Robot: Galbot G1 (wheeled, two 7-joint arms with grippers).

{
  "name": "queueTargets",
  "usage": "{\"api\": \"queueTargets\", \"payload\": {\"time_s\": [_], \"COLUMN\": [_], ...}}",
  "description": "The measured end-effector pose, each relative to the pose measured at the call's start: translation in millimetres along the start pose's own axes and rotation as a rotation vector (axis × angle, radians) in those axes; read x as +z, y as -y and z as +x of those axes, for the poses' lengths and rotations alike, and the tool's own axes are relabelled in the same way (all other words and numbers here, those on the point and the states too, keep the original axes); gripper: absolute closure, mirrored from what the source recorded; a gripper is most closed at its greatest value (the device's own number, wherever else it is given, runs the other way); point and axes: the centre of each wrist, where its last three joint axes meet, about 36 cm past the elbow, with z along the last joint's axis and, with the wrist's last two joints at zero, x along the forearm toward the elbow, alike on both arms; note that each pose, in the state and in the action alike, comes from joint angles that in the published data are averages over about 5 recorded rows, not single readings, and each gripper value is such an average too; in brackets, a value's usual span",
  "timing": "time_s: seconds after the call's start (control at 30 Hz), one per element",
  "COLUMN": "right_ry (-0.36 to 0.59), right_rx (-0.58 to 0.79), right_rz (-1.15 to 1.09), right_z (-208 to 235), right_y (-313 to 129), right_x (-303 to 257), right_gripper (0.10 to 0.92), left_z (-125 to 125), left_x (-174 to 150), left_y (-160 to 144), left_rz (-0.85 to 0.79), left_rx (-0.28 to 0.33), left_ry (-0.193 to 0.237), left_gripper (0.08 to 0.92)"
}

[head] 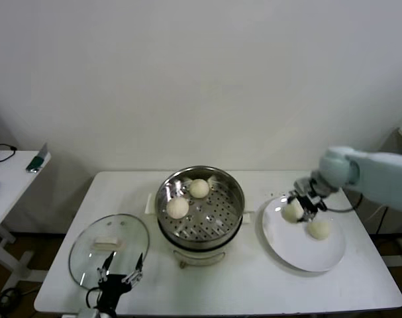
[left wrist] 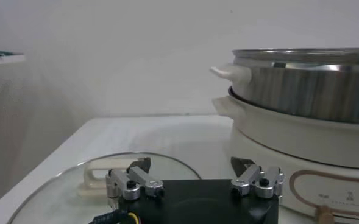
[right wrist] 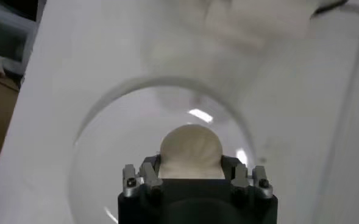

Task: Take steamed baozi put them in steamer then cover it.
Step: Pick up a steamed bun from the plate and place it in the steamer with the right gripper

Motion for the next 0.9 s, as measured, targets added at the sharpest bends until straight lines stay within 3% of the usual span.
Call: {"api": "queueTargets", "payload": {"time_s": [0.17, 0.33, 0.6, 0.9], "right_ry": [0.018, 0.028, 0.022, 0.039], "right_rx": [0.058, 0.064, -0.003, -0.06], "right_rz": [0.252, 0.488, 0.754, 0.882], "right_z": [66, 91, 57, -7], "right_y": [45, 64, 64, 52], "right_x": [-64, -139, -225, -265], "right_gripper": [0.352, 0.352, 0.352, 0.352], "left_z": [2, 4, 8, 8], "left_x": [-1, -2, 1, 0], "left_y": [-2, -4, -4, -7], "left_rz": [-0.007, -0.007, -0.006, 0.008], "left_rx": [-0.002, -0.01, -0.019, -0.035], "left_ry": [-0.001, 0.0, -0.002, 0.004], "left_gripper": [0.177, 0.177, 0.177, 0.177]}}
